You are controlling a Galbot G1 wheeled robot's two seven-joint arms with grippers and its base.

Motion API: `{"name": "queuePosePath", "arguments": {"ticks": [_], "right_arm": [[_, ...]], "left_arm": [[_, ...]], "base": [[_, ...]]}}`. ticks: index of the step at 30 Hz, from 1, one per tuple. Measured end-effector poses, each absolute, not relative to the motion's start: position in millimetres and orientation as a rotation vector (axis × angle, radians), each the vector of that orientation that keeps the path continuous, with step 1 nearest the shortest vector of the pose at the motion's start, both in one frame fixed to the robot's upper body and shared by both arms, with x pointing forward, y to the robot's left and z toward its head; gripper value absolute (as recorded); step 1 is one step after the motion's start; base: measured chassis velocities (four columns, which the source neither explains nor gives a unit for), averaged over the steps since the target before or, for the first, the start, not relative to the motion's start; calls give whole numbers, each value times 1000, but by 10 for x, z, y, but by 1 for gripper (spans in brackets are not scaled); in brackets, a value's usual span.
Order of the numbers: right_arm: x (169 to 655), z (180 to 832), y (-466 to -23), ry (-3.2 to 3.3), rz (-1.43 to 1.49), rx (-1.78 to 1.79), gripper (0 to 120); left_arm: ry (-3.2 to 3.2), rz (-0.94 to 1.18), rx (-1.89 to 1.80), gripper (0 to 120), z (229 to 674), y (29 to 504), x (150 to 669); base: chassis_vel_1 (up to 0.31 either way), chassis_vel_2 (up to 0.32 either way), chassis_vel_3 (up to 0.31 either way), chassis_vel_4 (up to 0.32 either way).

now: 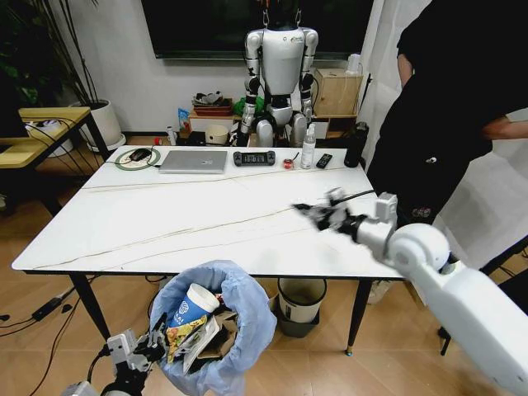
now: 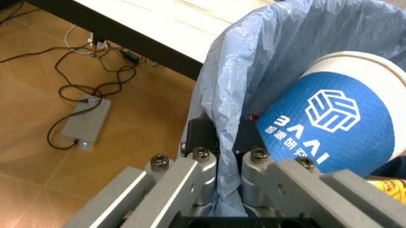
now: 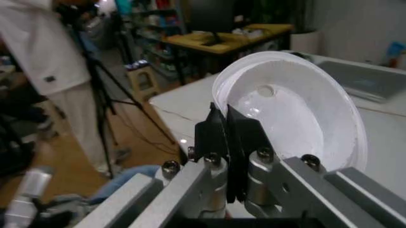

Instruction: Pick up the trash bin and place the trash from the table into it.

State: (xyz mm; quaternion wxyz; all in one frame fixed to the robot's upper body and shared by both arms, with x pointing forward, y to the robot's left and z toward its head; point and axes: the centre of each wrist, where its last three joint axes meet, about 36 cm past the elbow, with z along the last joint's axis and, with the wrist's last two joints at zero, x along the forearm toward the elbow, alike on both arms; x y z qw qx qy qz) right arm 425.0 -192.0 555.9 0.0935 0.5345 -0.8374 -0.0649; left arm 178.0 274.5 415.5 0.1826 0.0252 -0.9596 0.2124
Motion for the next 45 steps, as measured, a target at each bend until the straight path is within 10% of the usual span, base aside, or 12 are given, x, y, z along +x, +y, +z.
{"name": "queuePosePath", "arguments": {"ticks": [8,27,45], "right_arm": [[3680,5202,-1142,-2206,-442,1823,0],[3788,4730,-1047,-2212,-338,1689,0],[3706,4765,-1067,-2233,-300,1652,59]], "left_arm": [[-2720,607,79,0,4177,2731,1798],[-2717,623,82,0,4162,2733,1827],[-2716,629,84,0,4162,2737,1827]], "base": [[0,0,0,0],[0,0,0,0],[0,0,0,0]]}}
